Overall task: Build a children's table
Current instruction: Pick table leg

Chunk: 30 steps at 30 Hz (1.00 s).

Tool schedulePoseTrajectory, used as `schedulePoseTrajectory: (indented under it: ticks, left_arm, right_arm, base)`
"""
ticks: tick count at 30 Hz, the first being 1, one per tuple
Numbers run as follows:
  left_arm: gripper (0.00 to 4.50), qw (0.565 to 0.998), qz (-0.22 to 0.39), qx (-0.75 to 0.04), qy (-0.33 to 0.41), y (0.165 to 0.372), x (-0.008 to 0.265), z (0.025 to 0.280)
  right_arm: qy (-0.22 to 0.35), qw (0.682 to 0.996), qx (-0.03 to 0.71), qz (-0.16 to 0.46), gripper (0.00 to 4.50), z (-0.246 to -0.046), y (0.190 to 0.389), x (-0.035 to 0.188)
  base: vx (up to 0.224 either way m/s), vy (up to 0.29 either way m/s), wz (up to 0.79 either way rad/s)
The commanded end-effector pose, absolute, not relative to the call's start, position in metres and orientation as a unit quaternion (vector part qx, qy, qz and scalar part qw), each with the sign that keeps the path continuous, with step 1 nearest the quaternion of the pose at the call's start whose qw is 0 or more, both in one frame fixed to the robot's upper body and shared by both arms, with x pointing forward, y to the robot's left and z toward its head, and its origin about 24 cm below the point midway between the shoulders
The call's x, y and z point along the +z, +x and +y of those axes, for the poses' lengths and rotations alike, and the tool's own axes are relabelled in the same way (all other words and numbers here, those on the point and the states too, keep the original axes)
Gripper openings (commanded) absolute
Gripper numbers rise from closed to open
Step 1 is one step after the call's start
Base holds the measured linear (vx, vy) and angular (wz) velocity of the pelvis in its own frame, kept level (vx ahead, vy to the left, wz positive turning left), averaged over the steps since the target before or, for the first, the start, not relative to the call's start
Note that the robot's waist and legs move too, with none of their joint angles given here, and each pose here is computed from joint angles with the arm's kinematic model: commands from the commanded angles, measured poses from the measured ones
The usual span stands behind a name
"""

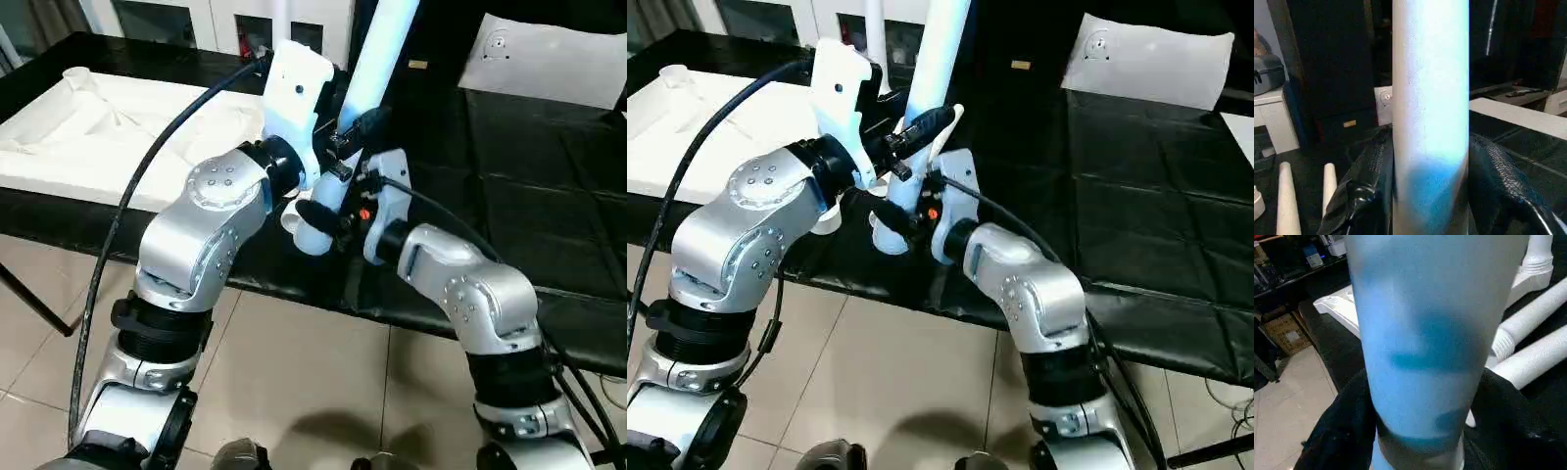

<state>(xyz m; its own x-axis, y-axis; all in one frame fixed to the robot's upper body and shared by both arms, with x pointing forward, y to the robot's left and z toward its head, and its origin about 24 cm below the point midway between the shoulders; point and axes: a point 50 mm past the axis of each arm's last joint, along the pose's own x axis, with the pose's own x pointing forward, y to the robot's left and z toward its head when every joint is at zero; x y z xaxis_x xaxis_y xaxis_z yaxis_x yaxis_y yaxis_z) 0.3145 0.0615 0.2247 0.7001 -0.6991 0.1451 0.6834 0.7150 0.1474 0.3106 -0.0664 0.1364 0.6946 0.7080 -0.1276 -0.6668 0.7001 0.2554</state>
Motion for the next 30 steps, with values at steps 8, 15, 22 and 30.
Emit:
schedulePoseTrajectory:
  ticks: [8,15,22,30]
  left_arm:
    - [1.79,0.916,-0.101,-0.385,0.045,0.311,0.227,0.059]
    - [1.79,0.915,-0.101,-0.389,0.027,0.31,0.23,0.057]
    - [1.79,0.916,-0.1,-0.388,0.031,0.311,0.23,0.058]
    - [1.79,0.907,-0.105,-0.407,-0.001,0.307,0.237,0.056]
  right_arm:
    - [0.104,0.917,0.371,0.101,2.65,-0.07,0.314,0.139]
    - [0.109,0.914,0.375,0.106,2.22,-0.069,0.313,0.137]
    - [0.113,0.915,0.373,0.106,1.92,-0.07,0.315,0.137]
    - [0.125,0.914,0.374,0.094,1.91,-0.07,0.314,0.138]
  base:
    - [0.0,0.0,0.0]
    - [0.0,0.0,0.0]
    - [0.0,0.0,0.0]
    - [0.0,0.0,0.0]
